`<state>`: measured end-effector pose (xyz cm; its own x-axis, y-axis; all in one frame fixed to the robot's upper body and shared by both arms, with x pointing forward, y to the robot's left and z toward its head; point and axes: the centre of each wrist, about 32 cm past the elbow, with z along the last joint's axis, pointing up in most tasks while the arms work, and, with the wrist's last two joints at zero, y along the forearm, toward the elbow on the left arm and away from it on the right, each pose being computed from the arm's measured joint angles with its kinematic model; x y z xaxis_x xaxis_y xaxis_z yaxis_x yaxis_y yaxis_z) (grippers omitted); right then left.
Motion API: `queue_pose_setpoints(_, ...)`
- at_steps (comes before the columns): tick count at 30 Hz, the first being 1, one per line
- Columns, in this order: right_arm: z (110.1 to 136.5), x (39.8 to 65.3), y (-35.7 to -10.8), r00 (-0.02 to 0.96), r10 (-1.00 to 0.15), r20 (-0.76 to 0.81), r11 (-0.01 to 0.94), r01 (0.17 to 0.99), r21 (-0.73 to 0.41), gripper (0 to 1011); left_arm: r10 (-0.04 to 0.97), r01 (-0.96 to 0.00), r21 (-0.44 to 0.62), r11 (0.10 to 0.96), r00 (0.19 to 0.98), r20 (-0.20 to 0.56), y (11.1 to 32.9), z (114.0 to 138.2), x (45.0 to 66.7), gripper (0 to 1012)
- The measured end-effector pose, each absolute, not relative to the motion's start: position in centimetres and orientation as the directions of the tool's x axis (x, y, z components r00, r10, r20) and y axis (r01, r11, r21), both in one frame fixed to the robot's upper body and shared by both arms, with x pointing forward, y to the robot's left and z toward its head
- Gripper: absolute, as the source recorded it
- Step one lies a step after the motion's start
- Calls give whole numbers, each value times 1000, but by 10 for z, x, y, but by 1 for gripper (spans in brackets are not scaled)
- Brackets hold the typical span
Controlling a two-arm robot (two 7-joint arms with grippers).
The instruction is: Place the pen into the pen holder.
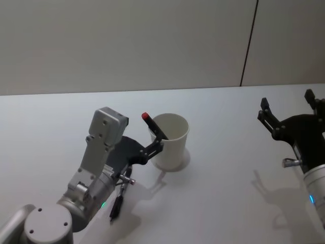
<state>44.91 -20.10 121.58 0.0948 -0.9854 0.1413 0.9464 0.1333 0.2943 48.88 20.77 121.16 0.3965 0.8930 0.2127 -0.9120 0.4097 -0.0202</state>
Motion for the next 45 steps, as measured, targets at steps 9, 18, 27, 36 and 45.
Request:
queue_pose_setpoints(9, 1216, 448, -202, 92, -986, 141, 130, 948, 292, 1001, 904, -919, 77, 386, 393, 166, 218, 1222, 482, 1004)
queue_pose_setpoints(18, 1216, 447, -202, 90, -986, 140, 128, 948, 291, 1001, 917, -914, 194, 356, 381, 114, 227, 1235, 473, 1004)
queue_pose_setpoints(27, 1216, 447, -202, 89, -986, 140, 127, 948, 290, 1001, 921, -891, 295, 345, 381, 75, 232, 1247, 468, 1004)
queue_pose_setpoints(36, 1216, 447, -202, 89, -986, 140, 127, 949, 290, 1002, 918, -846, 405, 346, 395, 43, 234, 1257, 464, 1004)
queue_pose_setpoints(45, 1216, 447, -202, 89, -986, 140, 127, 949, 290, 1002, 918, -812, 479, 334, 395, 28, 233, 1261, 462, 1004)
